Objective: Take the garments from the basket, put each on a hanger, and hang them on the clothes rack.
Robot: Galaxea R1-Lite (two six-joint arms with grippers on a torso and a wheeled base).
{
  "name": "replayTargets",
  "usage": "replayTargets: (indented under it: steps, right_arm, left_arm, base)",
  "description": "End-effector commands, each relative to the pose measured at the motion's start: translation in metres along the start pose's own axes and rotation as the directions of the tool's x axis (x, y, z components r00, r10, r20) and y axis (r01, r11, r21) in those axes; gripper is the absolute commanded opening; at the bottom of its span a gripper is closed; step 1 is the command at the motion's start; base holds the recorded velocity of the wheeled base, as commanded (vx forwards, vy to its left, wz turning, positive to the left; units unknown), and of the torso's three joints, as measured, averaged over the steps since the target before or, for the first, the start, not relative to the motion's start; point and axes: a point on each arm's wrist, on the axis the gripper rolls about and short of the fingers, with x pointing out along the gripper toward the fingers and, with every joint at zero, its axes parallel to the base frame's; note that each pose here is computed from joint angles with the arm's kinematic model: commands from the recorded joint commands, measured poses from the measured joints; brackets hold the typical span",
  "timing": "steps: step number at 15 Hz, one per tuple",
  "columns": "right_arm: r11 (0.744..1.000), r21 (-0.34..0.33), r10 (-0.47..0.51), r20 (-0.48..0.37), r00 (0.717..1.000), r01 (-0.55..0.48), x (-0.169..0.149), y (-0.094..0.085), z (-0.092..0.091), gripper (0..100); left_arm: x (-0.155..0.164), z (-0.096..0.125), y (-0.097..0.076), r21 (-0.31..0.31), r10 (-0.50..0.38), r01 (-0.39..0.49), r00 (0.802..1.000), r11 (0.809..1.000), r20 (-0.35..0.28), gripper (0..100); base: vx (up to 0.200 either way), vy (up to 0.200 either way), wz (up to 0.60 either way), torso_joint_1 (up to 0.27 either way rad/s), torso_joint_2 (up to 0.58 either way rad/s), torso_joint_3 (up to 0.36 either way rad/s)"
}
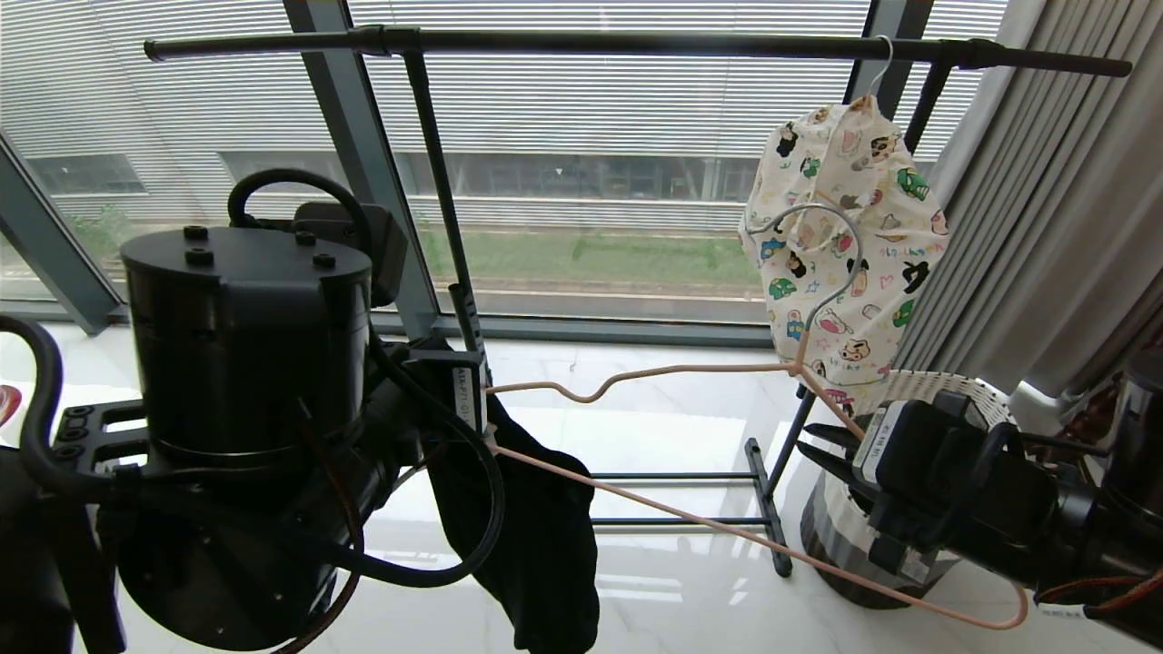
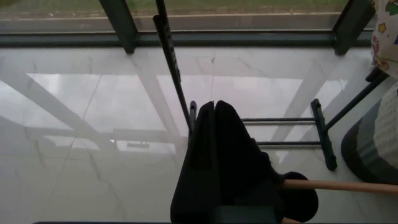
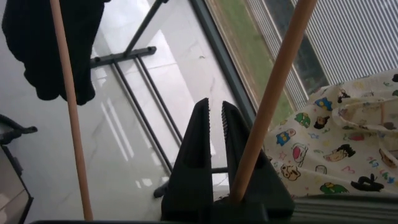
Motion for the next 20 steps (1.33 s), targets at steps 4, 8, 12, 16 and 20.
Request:
replayTargets:
  steps: [4,8,12,16,20]
  right_arm:
    - [0.998,0.053,-0.038,-0.032,0.999,0.040,0.015,-0.002,0.006,0]
    - [0.998,0.052,-0.039,-0.012,0.999,0.040,0.023,-0.002,0.014,0]
    - [0.997,0.045,-0.057,-0.060,0.997,0.060,0.030,0.002,0.011,0]
    - [0.990,0.054,-0.123,-0.112,0.986,0.130,0.031,0.000,0.010,0]
    - [0.978,0.089,-0.176,-0.125,0.976,0.188,0.040,-0.005,0.018,0]
  left_arm:
    - [0.001,0.003,-0.007,-0.015,-0.009,0.009,1.000,1.000,0.004,0]
    - [0.014,-0.001,-0.020,0.002,-0.001,0.001,1.000,1.000,-0.015,0]
    - [0.027,0.014,-0.029,-0.043,0.016,-0.015,1.000,0.999,0.010,0]
    - [0.036,0.016,-0.016,-0.043,0.073,-0.073,0.997,0.996,0.001,0]
    - [0.029,0.011,-0.018,0.008,0.056,-0.056,0.998,0.998,-0.039,0]
  base:
    - [0.000,0.000,0.00,0.000,0.00,0.000]
    - [0.000,0.000,0.00,0.000,0.00,0.000]
    - [0.000,0.000,0.00,0.000,0.00,0.000]
    - [0.000,0.000,0.00,0.000,0.00,0.000]
    - [0.000,0.000,0.00,0.000,0.00,0.000]
